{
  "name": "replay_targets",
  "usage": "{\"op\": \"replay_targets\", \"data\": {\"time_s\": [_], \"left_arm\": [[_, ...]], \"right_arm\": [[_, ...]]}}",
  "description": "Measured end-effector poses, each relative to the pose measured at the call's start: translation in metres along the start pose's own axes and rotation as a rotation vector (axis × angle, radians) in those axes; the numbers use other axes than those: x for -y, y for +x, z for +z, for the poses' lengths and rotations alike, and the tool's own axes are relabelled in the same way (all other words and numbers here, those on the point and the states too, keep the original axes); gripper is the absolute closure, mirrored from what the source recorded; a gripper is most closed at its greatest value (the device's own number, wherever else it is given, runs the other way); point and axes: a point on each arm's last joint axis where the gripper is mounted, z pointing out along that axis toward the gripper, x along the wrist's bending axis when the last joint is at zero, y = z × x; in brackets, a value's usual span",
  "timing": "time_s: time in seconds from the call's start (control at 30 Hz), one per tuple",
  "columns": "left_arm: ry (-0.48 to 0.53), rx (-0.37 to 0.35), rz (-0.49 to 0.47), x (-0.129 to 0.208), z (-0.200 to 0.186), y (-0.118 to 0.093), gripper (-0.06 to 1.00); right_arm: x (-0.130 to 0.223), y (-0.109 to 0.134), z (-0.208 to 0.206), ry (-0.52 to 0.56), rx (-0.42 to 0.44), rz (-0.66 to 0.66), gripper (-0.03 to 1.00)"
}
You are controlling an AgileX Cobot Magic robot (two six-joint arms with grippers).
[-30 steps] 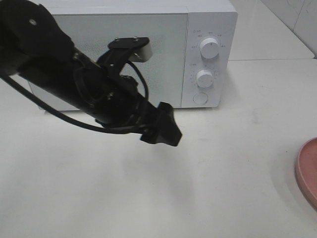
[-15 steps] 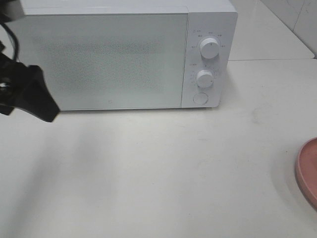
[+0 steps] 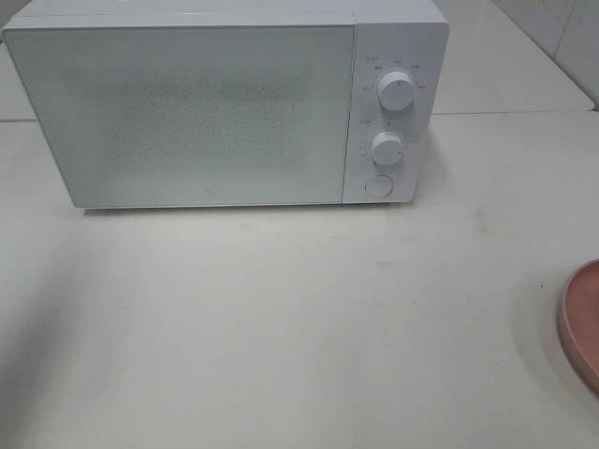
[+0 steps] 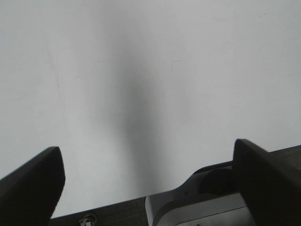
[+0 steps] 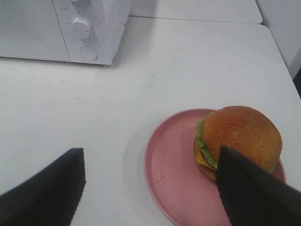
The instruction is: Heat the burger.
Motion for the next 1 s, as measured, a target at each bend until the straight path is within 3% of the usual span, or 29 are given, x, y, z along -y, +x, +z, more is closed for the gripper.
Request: {"op": "replay_targets", "data": {"time_s": [0.2, 0.43, 1.0], "left_arm": [[-0.010, -0.083, -0.014, 0.044, -0.004, 0.003, 0.06], [-0.071, -0.120, -0.003, 0.082, -0.011, 0.002, 0.06], [-0.455, -0.136, 0.021, 0.163, -0.020, -0.008, 0.06]], "right_arm": [[0.000, 0.000, 0.000, 0.000, 0.000, 0.000, 0.21], [0.000, 0.000, 0.000, 0.000, 0.000, 0.000, 0.22], [0.000, 0.000, 0.000, 0.000, 0.000, 0.000, 0.22]]}}
